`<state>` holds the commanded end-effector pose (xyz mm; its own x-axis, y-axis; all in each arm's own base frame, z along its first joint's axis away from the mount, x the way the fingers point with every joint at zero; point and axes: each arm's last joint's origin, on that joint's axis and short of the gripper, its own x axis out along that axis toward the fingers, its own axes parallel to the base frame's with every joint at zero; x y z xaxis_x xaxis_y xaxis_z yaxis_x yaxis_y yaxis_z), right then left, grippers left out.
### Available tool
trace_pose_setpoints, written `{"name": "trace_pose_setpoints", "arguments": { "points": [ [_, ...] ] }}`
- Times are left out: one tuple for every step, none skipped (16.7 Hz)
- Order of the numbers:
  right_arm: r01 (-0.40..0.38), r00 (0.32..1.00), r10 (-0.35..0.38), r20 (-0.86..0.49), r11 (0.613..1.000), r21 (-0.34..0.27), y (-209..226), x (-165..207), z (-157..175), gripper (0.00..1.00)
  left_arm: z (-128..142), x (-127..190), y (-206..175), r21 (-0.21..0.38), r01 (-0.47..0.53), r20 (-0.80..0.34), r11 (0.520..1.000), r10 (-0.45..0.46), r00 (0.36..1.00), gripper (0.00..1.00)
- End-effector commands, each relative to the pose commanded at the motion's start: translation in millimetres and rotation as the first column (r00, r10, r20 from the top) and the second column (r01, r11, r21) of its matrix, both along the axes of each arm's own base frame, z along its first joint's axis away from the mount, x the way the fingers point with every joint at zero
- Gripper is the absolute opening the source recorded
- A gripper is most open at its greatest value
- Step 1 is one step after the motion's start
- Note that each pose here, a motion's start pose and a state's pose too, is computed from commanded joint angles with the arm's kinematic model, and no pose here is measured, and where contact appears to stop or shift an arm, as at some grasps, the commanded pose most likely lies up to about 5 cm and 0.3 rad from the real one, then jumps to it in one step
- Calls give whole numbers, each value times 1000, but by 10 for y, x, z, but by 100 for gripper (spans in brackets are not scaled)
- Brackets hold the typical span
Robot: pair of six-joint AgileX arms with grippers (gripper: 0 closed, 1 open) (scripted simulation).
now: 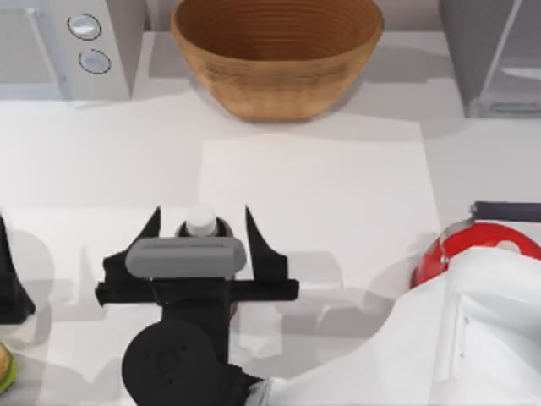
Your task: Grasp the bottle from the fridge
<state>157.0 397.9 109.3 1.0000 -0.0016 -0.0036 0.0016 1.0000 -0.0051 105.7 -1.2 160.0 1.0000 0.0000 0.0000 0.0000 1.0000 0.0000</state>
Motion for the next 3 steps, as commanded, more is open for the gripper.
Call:
{"name": "trace_pose_setpoints", "arguments": {
  "points": [
    [0, 1000, 0, 0, 1000, 0, 0, 0, 0, 100, 0, 0, 0, 0, 0, 0, 1000, 0, 1000, 100],
    [0, 1000, 0, 0, 1000, 0, 0, 0, 0, 100, 0, 0, 0, 0, 0, 0, 1000, 0, 1000, 100],
    [0, 1000, 0, 0, 1000, 0, 0, 0, 0, 100, 0, 0, 0, 0, 0, 0, 1000, 0, 1000, 100]
  ]
}}
